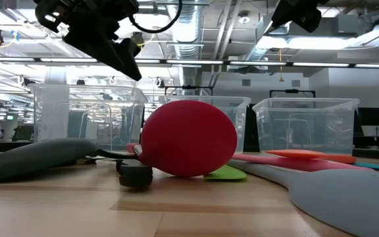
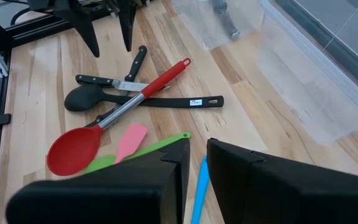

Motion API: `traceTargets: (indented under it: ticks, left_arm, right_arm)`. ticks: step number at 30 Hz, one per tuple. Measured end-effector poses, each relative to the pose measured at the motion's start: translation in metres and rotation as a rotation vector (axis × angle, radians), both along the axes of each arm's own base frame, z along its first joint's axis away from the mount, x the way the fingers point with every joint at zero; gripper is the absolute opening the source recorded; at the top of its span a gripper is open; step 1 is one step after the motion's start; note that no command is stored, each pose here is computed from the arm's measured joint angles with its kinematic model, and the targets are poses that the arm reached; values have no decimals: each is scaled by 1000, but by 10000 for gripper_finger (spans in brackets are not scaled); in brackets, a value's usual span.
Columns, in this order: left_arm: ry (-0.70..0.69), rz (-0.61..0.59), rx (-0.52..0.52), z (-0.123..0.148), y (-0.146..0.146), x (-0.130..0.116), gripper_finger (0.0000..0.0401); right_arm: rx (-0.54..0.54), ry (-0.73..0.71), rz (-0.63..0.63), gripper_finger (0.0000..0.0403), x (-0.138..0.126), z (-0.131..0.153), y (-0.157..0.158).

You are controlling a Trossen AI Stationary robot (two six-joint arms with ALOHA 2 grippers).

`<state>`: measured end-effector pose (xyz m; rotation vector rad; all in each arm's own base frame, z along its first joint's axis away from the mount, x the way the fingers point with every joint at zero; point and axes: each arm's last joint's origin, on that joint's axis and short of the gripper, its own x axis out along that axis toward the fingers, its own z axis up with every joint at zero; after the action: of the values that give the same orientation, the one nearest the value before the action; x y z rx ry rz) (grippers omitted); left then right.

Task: Pick & Place Kitchen Items
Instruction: Put the red serving spoon into the top middle transparent bin

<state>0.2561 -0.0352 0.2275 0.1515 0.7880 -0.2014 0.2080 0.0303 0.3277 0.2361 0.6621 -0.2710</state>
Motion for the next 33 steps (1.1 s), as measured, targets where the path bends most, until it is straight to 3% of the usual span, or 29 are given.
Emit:
traceTargets:
  ticks: [6, 15, 25, 33]
  left_arm:
    - [-20, -41, -3, -14, -3, 16, 231]
    - [72, -105, 40, -51, 2, 35, 231]
    - [21, -282, 30, -63, 6, 46, 231]
    - [70, -418, 34, -85, 4, 49, 231]
  right_arm:
    - [0, -2, 0, 54, 0, 0, 0]
    - [1, -6, -1, 54, 0, 1, 0]
    - [1, -5, 0, 54, 0, 1, 0]
    - [2, -6, -1, 54, 0, 1, 0]
